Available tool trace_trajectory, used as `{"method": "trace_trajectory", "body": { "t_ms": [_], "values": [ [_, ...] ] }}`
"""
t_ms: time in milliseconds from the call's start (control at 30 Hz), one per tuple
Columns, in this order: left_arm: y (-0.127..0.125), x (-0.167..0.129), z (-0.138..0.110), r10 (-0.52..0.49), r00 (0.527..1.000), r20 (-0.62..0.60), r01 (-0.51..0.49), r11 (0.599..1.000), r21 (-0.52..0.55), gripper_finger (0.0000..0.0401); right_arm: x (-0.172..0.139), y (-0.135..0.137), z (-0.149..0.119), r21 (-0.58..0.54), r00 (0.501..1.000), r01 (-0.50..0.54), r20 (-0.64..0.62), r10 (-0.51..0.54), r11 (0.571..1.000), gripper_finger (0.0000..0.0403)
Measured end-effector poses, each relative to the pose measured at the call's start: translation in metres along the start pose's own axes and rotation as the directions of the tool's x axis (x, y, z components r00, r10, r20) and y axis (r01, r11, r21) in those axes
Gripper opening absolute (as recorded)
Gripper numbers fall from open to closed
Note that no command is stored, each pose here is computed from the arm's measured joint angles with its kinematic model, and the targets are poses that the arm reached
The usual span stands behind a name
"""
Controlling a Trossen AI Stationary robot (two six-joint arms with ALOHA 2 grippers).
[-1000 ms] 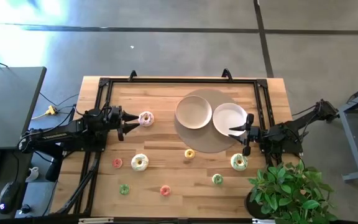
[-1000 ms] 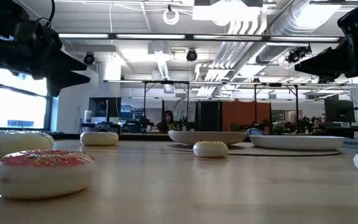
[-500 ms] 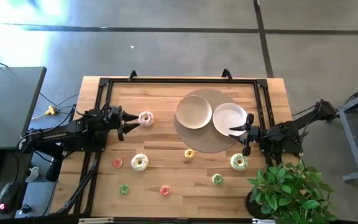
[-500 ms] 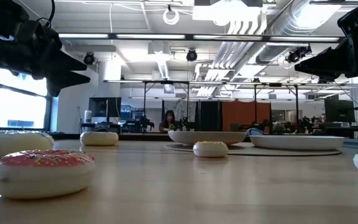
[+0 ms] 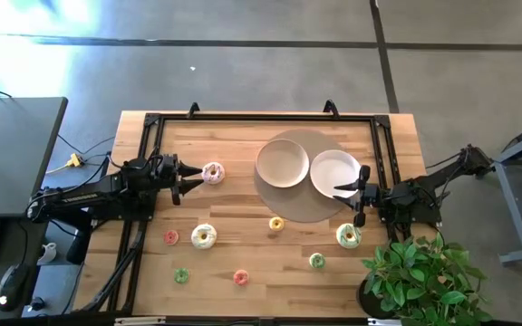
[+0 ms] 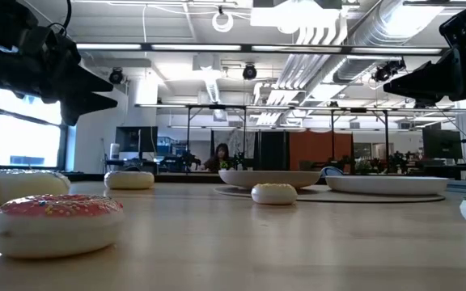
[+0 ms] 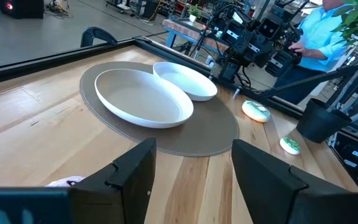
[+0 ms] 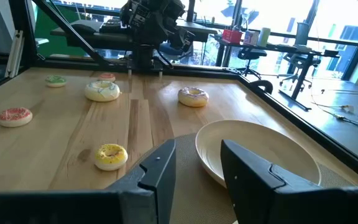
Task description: Pick & Place donuts
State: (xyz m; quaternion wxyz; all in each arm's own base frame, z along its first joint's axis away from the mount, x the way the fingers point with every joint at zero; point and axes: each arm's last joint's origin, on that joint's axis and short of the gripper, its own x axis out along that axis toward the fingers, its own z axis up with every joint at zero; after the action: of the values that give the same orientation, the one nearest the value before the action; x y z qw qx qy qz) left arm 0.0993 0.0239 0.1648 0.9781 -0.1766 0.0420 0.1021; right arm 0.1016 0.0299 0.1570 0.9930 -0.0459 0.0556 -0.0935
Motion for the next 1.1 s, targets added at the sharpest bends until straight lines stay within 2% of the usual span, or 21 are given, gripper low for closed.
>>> {"method": "trace_trajectory", "body": {
  "t_ms": [433, 633, 800, 867, 967, 1100],
  "values": [
    [0.0, 0.0, 0.0, 0.0, 1.0, 0.0, 0.0, 1.0, 0.0, 0.0209, 0.0, 0.0, 0.0, -0.005, 1.0, 0.003, 0.0, -0.003, 1.0, 0.0124],
    [0.0, 0.0, 0.0, 0.0, 1.0, 0.0, 0.0, 1.0, 0.0, 0.0209, 0.0, -0.003, 0.0, -0.228, 0.995, 0.093, -0.003, -0.096, 0.969, 0.0124],
    [0.0, 0.0, 0.0, 0.0, 1.0, 0.0, 0.0, 1.0, 0.0, 0.0209, 0.0, -0.002, 0.0, -0.251, 0.997, 0.077, 0.0, -0.079, 0.965, 0.0124],
    [0.0, 0.0, 0.0, 0.0, 1.0, 0.0, 0.0, 1.0, 0.0, 0.0209, 0.0, -0.001, 0.003, -0.179, 0.999, 0.042, 0.021, -0.039, 0.983, 0.0124],
    [0.0, 0.0, 0.0, 0.0, 1.0, 0.0, 0.0, 1.0, 0.0, 0.0209, 0.0, 0.001, 0.008, 0.038, 0.996, -0.049, 0.075, 0.046, 0.998, 0.0124],
    [0.0, 0.0, 0.0, 0.0, 1.0, 0.0, 0.0, 1.0, 0.0, 0.0209, -0.001, 0.001, 0.018, 0.12, 0.983, -0.098, 0.167, 0.077, 0.988, 0.0124]
  ]
}}
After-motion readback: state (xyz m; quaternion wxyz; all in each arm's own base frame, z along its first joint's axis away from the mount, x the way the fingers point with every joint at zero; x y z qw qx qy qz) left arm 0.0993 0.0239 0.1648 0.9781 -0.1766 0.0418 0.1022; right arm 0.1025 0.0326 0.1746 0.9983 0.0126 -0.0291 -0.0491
